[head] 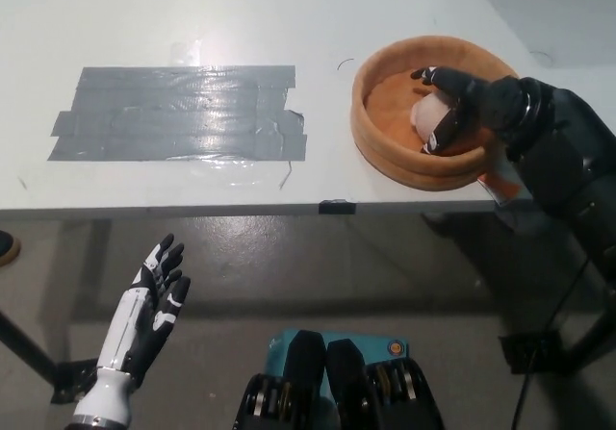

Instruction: An emotional support dumpling is kept in a soft plate infront in the middle of the desk infront of the robot. The robot extends its right arm to pick up the dumpling and hands it to a person

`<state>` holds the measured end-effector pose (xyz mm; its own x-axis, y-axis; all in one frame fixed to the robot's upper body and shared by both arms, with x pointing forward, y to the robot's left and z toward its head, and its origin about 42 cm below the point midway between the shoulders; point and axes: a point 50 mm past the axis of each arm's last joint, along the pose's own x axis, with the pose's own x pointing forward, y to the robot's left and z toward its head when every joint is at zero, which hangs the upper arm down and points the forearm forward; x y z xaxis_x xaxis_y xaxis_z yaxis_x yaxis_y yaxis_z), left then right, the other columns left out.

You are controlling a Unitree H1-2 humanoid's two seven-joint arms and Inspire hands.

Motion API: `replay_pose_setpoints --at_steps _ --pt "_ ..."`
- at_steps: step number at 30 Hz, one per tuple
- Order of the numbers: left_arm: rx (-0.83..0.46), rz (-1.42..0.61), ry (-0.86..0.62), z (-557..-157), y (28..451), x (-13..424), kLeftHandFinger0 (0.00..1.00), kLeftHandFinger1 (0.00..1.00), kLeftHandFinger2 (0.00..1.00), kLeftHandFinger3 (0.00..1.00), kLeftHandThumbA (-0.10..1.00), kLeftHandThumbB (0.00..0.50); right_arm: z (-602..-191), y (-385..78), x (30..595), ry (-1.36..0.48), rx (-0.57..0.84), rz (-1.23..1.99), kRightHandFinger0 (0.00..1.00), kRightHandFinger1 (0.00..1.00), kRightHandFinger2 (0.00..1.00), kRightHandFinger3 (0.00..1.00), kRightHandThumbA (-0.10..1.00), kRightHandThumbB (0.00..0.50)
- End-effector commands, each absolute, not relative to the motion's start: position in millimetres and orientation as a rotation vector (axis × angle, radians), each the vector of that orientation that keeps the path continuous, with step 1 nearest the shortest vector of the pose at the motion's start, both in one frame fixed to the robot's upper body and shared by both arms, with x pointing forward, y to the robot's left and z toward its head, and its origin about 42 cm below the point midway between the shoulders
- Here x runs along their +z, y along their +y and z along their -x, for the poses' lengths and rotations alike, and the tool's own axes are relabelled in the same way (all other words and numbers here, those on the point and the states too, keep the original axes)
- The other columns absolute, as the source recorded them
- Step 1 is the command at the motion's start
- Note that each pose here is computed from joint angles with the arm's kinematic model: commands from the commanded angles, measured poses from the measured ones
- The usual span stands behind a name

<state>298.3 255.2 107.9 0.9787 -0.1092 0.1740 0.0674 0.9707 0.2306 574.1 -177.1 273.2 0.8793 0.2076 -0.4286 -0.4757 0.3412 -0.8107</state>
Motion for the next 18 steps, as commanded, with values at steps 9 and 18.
replay_pose_setpoints --at_steps 9,18 --pt "-0.095 -0.245 -0.277 -309 257 128 1.0 1.0 1.0 1.0 0.85 0.325 -584 -183 300 0.318 0.452 1.348 0.15 0.31 0.49 1.0 -0.09 0.201" --pt "-0.096 -0.233 -0.285 -316 258 132 1.0 1.0 1.0 1.0 0.85 0.322 -586 -195 289 0.298 0.332 1.363 0.11 0.43 0.44 0.78 -0.1 0.176"
